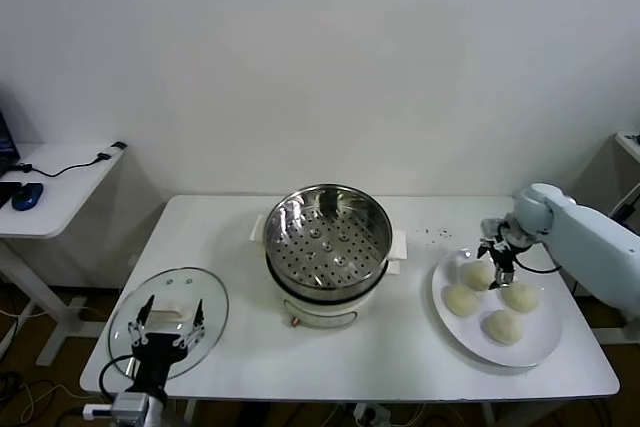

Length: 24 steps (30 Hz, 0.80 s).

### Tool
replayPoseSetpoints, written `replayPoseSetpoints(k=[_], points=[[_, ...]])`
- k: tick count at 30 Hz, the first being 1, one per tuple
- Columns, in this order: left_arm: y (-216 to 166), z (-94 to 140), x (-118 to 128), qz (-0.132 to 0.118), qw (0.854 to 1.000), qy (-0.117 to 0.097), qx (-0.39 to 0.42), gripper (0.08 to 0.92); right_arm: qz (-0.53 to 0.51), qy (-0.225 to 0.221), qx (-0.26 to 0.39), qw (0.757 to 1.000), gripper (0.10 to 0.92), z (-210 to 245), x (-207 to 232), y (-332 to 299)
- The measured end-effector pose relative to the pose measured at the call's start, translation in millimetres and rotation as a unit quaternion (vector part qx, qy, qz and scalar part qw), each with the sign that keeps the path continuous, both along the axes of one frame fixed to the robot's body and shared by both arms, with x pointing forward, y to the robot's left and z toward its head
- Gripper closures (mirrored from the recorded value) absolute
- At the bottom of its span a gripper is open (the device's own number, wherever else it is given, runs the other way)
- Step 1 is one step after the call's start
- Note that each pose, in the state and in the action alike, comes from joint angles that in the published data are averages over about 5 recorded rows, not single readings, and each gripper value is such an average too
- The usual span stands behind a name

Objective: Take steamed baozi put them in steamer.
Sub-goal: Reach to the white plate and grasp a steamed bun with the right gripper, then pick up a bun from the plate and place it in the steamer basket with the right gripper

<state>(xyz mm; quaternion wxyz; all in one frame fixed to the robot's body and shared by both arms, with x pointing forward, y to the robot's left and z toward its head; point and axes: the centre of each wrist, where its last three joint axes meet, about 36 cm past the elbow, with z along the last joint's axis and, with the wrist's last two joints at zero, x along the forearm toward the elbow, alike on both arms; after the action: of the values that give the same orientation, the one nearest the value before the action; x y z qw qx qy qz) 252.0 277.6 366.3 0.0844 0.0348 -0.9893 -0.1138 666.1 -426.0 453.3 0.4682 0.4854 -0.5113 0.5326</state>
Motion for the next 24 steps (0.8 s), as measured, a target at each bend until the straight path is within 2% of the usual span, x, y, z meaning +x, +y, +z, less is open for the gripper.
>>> replayPoseSetpoints(k=[4, 11, 24], points=[[1, -1, 0, 0.001, 1.000, 0.001, 0.001, 0.177, 0.001, 0.003, -0.004, 1.000, 0.233, -3, 4, 3], [0, -1, 0, 0.000, 1.000, 0.002, 0.004, 0.177, -0.001, 0.006, -0.007, 1.000, 0.392, -3, 7, 3], [-1, -3, -3, -0.002, 1.000, 0.007, 0.006, 0.177, 0.019, 0.002, 0.005, 1.000, 0.443, 21, 14, 4]])
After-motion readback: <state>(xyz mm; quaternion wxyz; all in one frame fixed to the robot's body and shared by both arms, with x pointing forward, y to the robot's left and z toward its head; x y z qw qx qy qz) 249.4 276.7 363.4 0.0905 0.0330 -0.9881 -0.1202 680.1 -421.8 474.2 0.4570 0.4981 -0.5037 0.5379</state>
